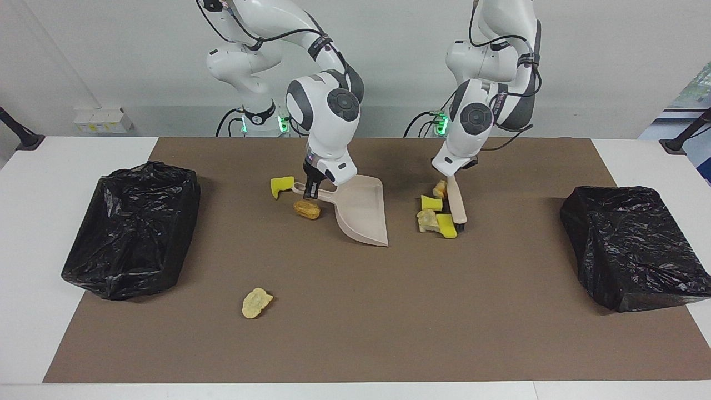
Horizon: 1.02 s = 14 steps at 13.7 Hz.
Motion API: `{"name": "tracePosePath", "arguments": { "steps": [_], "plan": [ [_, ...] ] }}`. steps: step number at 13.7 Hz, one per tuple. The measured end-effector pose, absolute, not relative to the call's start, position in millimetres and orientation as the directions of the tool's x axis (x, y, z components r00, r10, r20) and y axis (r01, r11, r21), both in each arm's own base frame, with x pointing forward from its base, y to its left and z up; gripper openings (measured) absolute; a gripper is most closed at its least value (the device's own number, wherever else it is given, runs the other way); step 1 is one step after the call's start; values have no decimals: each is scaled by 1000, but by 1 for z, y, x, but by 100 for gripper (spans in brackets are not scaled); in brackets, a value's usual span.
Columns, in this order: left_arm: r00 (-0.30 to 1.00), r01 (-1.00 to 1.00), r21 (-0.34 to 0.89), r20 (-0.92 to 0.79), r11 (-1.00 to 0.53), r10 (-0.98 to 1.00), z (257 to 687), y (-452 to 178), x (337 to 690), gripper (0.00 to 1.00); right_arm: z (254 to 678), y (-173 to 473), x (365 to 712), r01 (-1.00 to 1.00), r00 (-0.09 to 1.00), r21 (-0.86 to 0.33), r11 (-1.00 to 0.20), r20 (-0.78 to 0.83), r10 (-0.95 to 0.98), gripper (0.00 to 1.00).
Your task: Sweep and dump trash in bin
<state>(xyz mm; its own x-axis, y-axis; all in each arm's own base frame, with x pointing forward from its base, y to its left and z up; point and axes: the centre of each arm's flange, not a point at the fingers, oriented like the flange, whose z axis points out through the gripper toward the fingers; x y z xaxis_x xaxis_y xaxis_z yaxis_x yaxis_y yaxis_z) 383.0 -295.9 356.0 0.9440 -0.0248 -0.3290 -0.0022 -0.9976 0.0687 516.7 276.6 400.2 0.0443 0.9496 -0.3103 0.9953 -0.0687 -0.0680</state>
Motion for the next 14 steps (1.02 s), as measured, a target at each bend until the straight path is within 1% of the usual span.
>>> {"name": "tracePosePath", "arguments": {
  "steps": [2,5,8,11,12,14],
  "plan": [
    [950,9,109,-312,-994,-26,355,-330,383,26,400,275,517,995,49,-71,-75,-307,950,32],
    [954,-44,149,-288,-988,-86,370,-376,377,26,398,273,517,994,55,-78,-83,-302,952,32],
    [948,-83,162,-292,-983,-128,393,-397,371,26,398,273,517,993,56,-79,-83,-302,952,32],
    [917,-73,112,-384,-991,-111,414,-389,365,26,398,272,518,993,57,-78,-84,-301,952,32],
    [905,-37,72,-421,-997,-64,419,-384,359,26,398,272,518,993,58,-78,-85,-300,952,32],
    [881,85,-40,-463,-996,94,424,-376,345,26,397,271,518,993,60,-77,-87,-298,953,32]
  ]
}}
